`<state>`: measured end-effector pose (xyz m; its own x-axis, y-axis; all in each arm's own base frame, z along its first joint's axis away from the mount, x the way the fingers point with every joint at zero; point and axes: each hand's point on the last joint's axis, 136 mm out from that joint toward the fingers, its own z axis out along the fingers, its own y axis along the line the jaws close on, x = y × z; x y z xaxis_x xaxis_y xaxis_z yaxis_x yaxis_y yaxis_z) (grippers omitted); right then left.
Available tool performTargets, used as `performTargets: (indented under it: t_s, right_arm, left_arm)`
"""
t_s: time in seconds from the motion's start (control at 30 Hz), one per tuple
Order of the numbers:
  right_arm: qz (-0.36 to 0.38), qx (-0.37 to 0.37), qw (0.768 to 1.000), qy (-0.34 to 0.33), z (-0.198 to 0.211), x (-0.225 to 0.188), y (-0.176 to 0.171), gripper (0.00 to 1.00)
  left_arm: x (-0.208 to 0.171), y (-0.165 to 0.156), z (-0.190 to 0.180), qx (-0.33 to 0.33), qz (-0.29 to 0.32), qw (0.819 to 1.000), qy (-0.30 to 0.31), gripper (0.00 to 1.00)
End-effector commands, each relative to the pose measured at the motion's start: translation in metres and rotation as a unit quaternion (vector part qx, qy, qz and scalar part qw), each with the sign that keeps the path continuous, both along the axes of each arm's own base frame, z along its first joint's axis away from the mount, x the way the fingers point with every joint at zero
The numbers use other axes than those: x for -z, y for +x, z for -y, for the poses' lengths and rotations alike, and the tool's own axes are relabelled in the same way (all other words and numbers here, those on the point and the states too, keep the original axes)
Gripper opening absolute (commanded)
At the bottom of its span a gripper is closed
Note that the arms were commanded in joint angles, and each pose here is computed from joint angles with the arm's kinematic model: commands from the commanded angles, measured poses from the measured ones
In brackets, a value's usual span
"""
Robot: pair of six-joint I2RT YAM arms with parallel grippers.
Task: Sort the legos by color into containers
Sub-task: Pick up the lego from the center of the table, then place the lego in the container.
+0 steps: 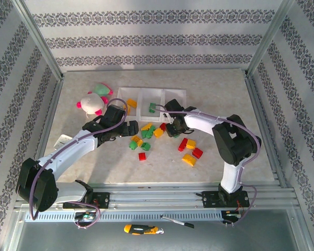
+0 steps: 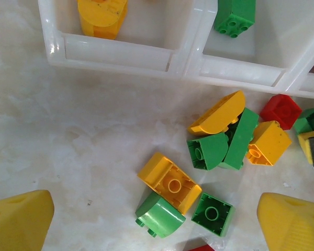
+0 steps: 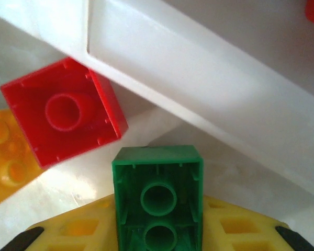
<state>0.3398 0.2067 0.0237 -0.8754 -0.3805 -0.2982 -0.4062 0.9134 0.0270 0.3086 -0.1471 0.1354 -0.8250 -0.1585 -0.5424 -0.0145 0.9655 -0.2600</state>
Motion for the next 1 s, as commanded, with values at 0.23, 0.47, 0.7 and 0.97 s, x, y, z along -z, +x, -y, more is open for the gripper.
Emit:
performTargets:
  t_s: [0.23,0.47,0.7,0.97]
  right_arm:
    - [0.062,0.002,0.997,0.04,-0.025,-0.064,-0.006,0.3]
    - [0.134,0.022,0.988,0.077,-0.064,-0.103,0.051,0.29]
    - [0.19,0.04,0.978,0.069,-0.091,-0.108,0.116,0.3]
    - [0.198,0.069,0.974,0.091,-0.108,-0.089,0.157,0.3]
  left_arm:
    - [-0.009,-0.001,-0.011,0.068,0.026,0.993,0.094,0.99]
    - [-0.008,-0.001,-0.015,0.09,0.035,0.988,0.121,1.0]
    - [-0.017,-0.002,-0.022,0.069,0.034,0.989,0.126,0.99]
    - [-0.026,-0.007,-0.013,0.086,0.111,0.987,0.073,0.99]
